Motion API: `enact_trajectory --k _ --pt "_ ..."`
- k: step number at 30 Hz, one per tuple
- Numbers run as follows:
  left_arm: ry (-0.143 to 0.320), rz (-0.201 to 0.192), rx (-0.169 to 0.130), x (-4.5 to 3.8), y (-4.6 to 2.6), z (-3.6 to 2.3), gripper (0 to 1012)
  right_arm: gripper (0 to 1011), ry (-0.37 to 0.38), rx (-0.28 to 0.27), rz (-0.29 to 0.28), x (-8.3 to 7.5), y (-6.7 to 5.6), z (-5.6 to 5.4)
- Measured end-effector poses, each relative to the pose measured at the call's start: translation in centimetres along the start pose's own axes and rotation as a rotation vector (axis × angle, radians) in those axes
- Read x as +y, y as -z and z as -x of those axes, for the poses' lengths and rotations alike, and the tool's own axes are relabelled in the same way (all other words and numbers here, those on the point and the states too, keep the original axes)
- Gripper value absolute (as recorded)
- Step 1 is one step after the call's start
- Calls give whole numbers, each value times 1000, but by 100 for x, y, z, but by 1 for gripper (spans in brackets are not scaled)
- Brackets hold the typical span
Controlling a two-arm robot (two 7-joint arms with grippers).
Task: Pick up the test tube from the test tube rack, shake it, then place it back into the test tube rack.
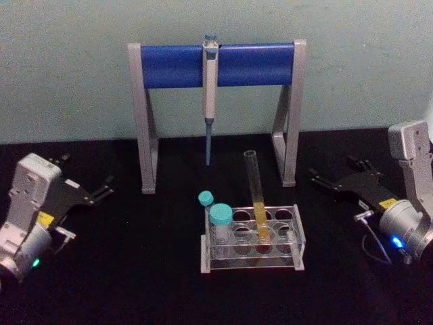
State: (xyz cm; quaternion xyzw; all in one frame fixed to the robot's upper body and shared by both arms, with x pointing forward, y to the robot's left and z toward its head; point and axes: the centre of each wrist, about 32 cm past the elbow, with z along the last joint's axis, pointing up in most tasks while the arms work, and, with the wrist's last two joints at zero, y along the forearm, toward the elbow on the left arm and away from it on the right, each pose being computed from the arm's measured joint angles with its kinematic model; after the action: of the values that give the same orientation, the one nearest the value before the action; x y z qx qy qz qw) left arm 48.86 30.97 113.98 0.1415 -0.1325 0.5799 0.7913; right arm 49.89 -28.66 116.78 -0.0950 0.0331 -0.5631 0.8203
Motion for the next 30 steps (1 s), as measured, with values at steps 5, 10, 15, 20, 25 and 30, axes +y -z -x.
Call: enact_trajectory --k 5,10,15,20,25,30 --pt "0 0 0 0 0 0 1001 1000 0 0 0 0 0 0" --pt "0 0 0 0 0 0 1001 1000 0 0 0 0 0 0" --pt "0 0 0 0 0 0 1001 1000 0 0 0 0 0 0" --pt "0 0 0 0 0 0 1001 1000 0 0 0 0 0 0" --pt "0 0 0 0 0 0 1001 1000 0 0 0 0 0 0" --pt "0 0 0 0 0 0 1001 1000 0 0 0 0 0 0"
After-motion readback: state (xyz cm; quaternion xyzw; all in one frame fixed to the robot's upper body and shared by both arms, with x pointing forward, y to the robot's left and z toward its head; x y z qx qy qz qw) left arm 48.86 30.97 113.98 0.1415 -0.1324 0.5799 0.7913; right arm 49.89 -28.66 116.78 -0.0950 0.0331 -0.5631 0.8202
